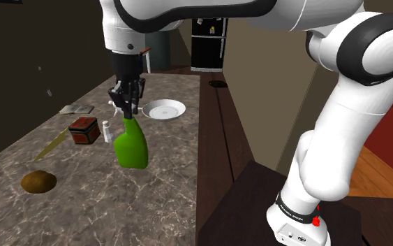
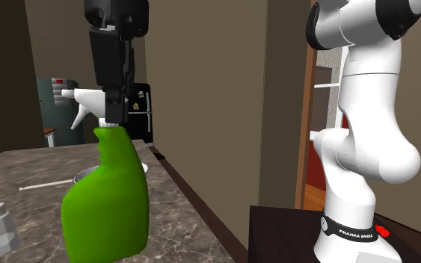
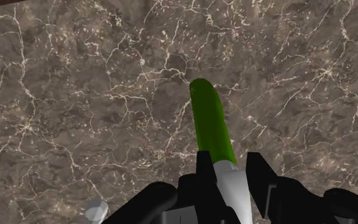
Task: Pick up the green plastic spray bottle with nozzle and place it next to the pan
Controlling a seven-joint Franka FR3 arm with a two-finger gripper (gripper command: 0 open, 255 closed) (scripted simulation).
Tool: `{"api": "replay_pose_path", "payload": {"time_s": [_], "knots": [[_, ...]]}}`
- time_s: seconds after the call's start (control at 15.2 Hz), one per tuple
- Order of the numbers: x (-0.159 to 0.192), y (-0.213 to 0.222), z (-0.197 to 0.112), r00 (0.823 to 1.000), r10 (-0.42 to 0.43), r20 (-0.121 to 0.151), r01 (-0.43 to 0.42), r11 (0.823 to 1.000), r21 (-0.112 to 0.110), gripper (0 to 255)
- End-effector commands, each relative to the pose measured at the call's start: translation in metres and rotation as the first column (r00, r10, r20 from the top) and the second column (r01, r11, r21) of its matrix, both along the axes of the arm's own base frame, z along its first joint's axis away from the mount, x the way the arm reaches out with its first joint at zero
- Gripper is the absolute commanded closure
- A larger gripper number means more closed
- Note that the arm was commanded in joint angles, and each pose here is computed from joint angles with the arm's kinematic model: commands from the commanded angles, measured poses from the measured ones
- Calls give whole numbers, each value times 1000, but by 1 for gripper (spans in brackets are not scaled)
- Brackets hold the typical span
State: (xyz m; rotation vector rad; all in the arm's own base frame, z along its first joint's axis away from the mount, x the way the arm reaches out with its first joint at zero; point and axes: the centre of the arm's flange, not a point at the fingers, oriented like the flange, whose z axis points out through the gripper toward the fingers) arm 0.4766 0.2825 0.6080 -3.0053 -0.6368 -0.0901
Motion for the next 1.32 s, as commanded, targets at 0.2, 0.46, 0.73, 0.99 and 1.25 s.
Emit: {"api": "replay_pose_path", "payload": {"time_s": [0.2,0.46,0.73,0.99,1.25], "knots": [[16,-63,2,1000,1,0,-1,1000,0,255],[30,-114,2,1000,1,0,-1,1000,0,255],[43,-165,2,1000,1,0,-1,1000,0,255],[57,-216,2,1000,1,0,-1,1000,0,255],[71,-267,2,1000,1,0,-1,1000,0,255]]}}
